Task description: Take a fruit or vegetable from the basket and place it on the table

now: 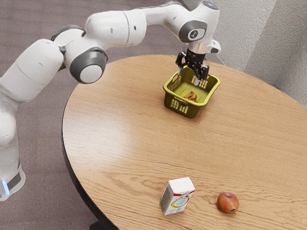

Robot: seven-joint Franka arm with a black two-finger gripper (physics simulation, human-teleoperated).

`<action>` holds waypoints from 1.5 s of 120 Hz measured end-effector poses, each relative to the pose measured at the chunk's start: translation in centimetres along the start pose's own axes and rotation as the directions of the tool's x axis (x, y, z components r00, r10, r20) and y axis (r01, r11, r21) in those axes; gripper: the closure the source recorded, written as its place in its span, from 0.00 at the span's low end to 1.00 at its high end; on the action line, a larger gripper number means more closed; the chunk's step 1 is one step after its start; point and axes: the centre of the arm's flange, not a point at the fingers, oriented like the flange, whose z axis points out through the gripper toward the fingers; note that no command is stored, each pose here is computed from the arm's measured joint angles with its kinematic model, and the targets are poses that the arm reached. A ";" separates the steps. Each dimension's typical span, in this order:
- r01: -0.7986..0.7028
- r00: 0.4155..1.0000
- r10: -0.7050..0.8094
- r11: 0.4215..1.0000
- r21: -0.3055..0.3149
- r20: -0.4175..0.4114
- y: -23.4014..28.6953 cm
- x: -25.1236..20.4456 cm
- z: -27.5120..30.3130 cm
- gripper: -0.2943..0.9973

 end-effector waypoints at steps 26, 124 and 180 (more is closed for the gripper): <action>0.005 1.000 -0.005 1.000 0.005 0.001 0.5 0.6 2.3 0.23; 0.100 0.995 -0.100 0.995 -0.029 0.004 -0.5 2.2 7.6 0.23; 0.115 0.993 -0.115 0.992 -0.049 -0.004 -0.2 2.6 9.7 0.23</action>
